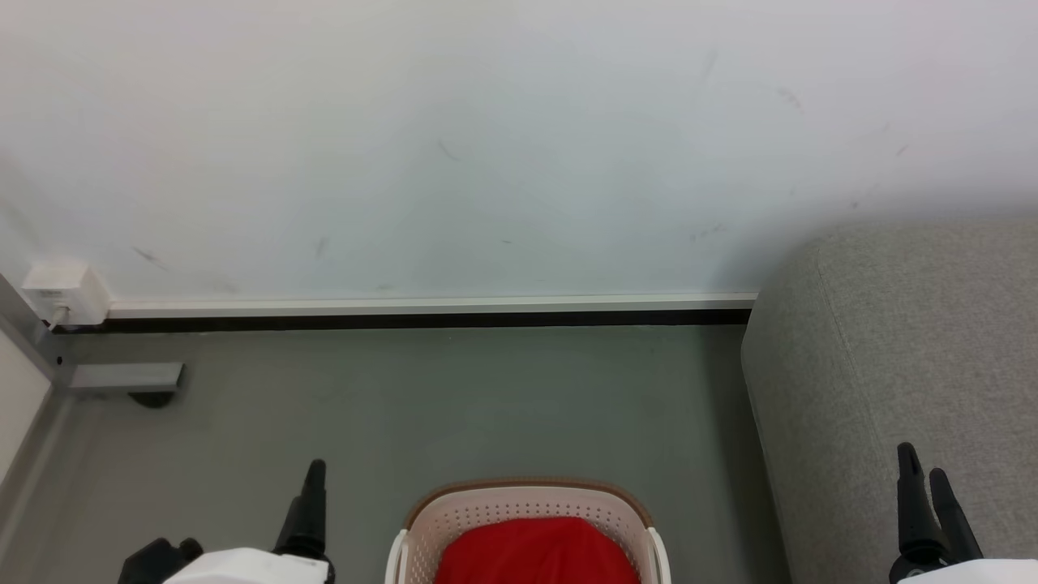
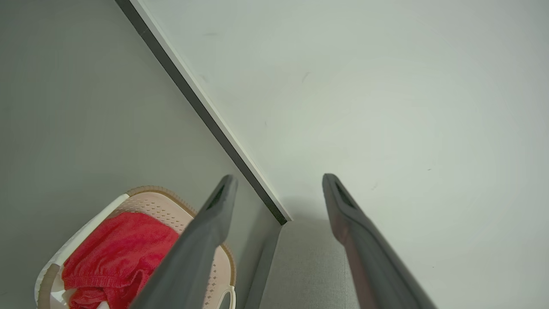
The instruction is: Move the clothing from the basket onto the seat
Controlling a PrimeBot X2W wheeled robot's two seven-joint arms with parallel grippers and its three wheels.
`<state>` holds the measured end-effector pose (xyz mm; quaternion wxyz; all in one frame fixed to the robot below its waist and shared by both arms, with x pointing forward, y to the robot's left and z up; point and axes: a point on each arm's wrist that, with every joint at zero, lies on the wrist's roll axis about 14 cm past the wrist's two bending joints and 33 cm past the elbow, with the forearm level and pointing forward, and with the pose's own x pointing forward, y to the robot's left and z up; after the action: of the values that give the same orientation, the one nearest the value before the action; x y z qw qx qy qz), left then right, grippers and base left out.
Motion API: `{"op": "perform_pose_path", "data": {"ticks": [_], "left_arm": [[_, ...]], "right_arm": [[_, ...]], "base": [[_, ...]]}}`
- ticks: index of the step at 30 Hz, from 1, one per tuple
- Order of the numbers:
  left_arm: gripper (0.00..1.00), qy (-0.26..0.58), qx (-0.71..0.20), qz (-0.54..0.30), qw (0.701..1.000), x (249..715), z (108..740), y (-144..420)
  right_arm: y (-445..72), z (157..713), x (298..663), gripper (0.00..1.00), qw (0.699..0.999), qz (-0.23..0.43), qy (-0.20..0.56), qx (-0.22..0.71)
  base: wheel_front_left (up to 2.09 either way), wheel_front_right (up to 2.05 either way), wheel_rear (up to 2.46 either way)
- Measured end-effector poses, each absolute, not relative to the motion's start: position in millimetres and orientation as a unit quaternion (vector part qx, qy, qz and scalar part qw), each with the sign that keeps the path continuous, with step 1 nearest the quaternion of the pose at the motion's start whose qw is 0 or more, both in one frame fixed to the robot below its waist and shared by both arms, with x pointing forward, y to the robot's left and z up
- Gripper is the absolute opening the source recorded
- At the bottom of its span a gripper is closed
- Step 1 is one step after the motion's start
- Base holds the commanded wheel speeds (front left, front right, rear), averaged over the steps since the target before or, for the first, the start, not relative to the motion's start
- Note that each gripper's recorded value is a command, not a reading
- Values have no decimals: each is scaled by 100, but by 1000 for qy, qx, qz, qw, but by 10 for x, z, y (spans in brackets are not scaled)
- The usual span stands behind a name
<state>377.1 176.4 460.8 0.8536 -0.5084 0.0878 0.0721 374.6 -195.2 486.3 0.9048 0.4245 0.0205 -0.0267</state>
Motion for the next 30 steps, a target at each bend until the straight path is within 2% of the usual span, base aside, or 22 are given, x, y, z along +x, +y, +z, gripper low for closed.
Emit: {"op": "perform_pose_path", "data": {"ticks": [11,30], "left_arm": [[100,86,-397,70,911,3789,4623,1741],[100,58,-220,81,970,3793,4740,1888]], "right_arm": [[-1862,4870,3744,100,940,-9,22,339],[-1780,4879,3740,100,976,17,18,215]], "base": [[0,0,0],[0,0,0]]}}
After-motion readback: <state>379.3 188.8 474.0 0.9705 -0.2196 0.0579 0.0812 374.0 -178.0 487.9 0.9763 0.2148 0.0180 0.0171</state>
